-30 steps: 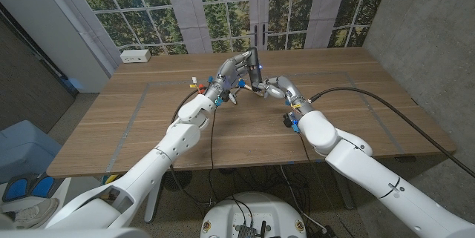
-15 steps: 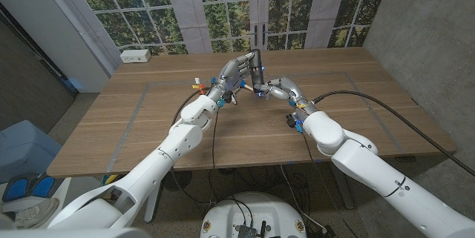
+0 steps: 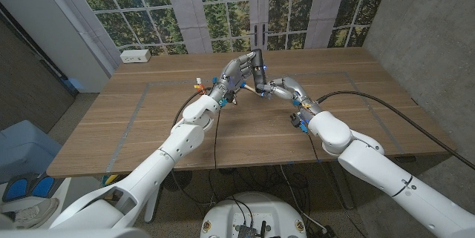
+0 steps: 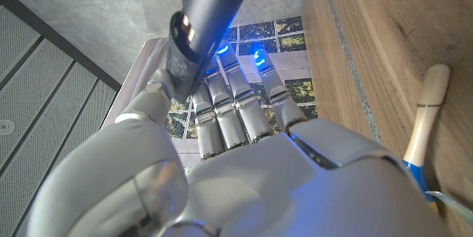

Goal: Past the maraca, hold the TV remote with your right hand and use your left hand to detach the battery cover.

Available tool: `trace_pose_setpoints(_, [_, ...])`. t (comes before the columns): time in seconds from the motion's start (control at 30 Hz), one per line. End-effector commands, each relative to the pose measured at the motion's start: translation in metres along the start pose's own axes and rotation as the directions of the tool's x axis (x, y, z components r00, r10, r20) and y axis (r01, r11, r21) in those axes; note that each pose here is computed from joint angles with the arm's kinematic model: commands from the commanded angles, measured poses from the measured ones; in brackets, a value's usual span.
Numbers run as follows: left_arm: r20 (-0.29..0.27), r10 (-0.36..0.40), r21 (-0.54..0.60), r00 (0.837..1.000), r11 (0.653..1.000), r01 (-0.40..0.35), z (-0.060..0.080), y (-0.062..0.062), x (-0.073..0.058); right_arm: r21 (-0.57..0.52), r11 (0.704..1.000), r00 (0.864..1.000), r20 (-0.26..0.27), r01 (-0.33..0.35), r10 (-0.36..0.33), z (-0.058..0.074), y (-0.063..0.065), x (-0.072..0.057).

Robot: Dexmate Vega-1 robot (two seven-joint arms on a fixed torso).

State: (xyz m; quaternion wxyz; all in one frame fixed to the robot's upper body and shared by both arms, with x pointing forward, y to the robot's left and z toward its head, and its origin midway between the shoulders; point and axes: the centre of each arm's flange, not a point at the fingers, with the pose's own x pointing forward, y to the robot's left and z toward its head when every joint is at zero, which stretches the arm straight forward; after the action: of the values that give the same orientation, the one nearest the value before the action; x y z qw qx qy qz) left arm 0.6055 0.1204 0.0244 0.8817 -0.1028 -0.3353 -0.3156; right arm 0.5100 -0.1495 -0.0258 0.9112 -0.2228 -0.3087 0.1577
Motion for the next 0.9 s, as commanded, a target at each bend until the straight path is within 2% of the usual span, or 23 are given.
trace_pose_setpoints(0.03, [0.018,-0.012,-0.095,1.0,0.995,0.014,0.008,0.003,0.004,-0.031,0.999,1.0,-0.007,-0.018,0.018,-0.006,-0.005,-0.001])
trace_pose_setpoints(0.6, [0.071,0.006,-0.105,0.997,0.994,0.001,0.025,0.006,0.009,-0.056,0.998,1.0,-0.015,-0.01,0.01,-0.01,-0.005,-0.002])
trace_pose_setpoints(0.9, [0.167,0.058,0.081,0.984,0.994,-0.072,0.043,0.007,0.002,-0.075,0.997,1.0,-0.021,0.01,-0.012,-0.012,-0.008,-0.003])
